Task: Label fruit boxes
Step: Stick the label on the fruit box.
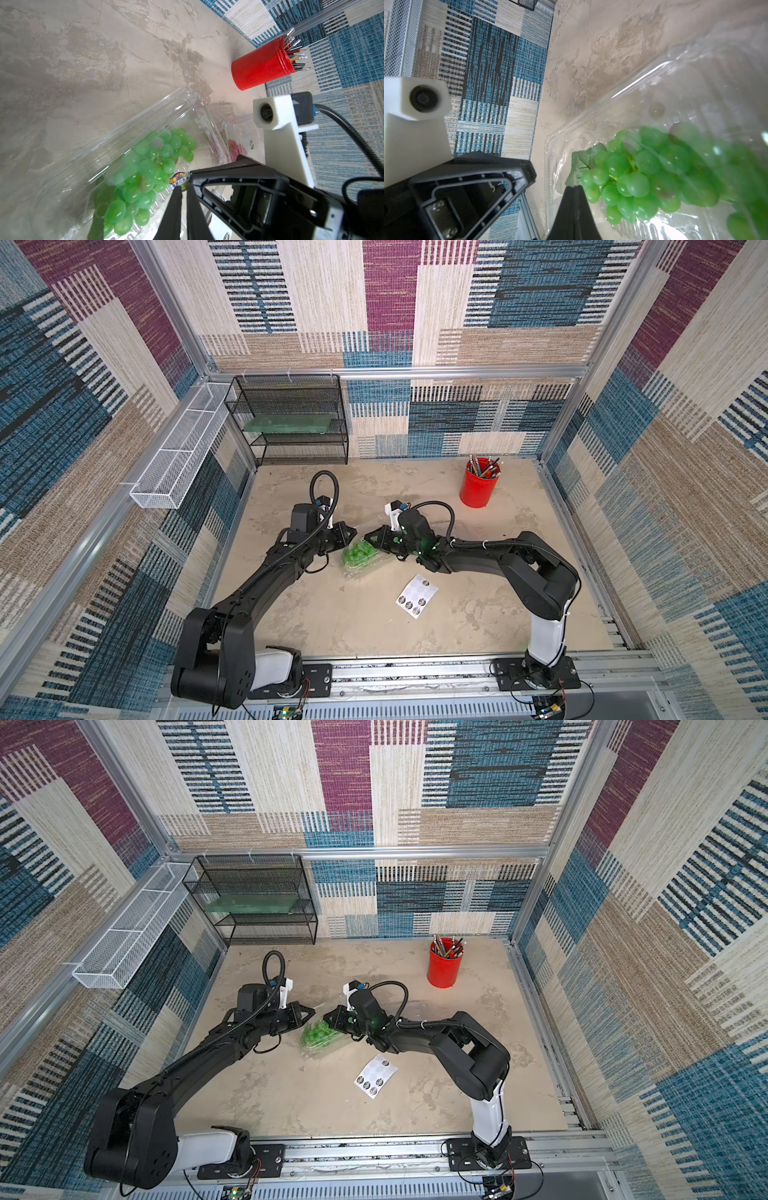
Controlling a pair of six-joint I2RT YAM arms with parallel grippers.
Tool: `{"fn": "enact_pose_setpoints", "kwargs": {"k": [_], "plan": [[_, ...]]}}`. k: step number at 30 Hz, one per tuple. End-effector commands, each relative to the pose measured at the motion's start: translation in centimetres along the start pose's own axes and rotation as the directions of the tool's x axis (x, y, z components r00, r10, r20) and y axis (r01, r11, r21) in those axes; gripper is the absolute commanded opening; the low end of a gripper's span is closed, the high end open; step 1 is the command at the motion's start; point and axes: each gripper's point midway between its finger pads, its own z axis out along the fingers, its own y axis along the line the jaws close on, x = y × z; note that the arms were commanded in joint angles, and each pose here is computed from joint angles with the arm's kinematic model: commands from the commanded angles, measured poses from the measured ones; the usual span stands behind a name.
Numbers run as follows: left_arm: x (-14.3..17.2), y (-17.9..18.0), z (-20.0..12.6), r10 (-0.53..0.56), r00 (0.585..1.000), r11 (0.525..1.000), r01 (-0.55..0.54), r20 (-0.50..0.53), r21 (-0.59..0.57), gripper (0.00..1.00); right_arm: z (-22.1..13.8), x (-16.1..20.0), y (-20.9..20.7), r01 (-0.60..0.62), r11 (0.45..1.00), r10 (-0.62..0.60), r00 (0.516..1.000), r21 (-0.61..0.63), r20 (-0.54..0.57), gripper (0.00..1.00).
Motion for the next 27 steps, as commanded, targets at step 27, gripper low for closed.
{"fn": "enact_pose_setpoints", "kwargs": {"k": [27], "plan": [[0.0,-0.1,2.0,-0.019,0.999,0.998,0.022,-0.044,0.052,0.09,0.5,-0.5,-0.5,0.003,1.0,-0.003,1.0,0.026,0.006,0.0]]}}
